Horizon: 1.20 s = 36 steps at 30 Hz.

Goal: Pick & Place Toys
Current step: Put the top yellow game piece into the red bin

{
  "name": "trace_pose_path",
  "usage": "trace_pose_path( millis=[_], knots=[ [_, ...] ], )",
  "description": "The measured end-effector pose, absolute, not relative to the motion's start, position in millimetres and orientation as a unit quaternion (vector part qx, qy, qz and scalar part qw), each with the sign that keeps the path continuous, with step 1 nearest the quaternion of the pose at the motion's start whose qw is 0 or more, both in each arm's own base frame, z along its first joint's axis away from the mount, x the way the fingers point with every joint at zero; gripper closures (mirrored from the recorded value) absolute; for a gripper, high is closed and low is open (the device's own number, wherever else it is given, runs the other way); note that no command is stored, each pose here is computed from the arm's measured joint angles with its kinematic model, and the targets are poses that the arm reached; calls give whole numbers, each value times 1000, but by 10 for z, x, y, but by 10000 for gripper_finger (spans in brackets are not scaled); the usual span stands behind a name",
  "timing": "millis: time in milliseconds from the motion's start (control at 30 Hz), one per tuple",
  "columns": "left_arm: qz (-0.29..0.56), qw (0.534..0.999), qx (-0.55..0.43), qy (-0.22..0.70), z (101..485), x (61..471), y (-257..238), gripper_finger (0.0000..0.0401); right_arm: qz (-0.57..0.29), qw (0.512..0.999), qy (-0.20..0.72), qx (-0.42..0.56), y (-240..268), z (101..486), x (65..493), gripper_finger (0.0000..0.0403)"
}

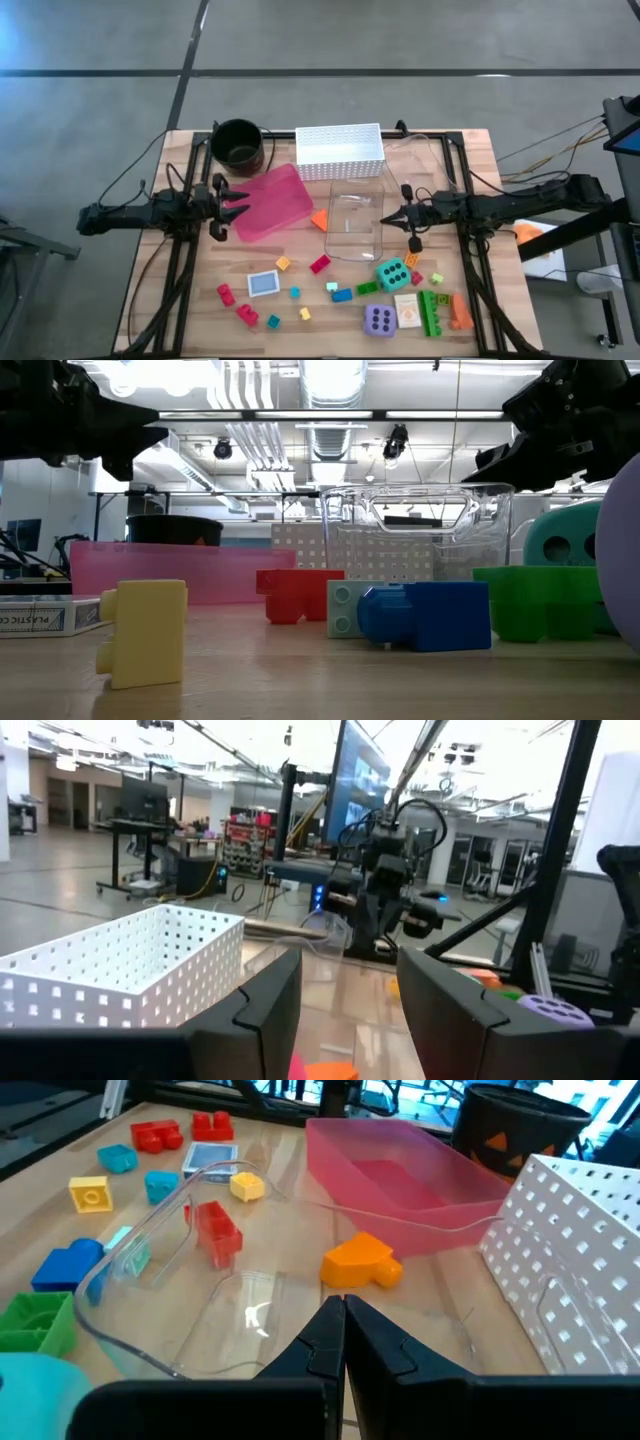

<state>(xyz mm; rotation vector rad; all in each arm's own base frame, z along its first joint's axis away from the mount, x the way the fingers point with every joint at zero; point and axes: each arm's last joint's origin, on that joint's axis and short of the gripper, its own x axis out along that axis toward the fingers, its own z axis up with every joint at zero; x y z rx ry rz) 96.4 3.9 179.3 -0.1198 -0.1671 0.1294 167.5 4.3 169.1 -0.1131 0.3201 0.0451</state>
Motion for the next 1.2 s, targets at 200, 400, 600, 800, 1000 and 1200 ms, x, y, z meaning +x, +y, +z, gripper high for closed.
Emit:
trace_pose_path(
  millis=[200,400,600,800,1000,1200],
  knots=[
    [62,990,-77,-97,1818,959,39,230,20,983,176,-55,42,1642,1695,394],
    [23,990,-82,-111,1863,970,17,230,20,983,175,-54,43,1631,1714,394],
    [13,995,-76,-65,1991,1070,8,231,18,983,178,-42,43,1626,1713,394],
    [7,998,-61,25,2172,1321,-20,231,5,983,172,-56,35,1671,1736,394],
    [-5,984,-55,171,2258,1664,-97,231,5,983,176,-56,35,1657,1729,394],
    [-75,966,-16,246,2268,2030,-316,231,5,982,181,-56,35,1645,1725,394]
  ],
)
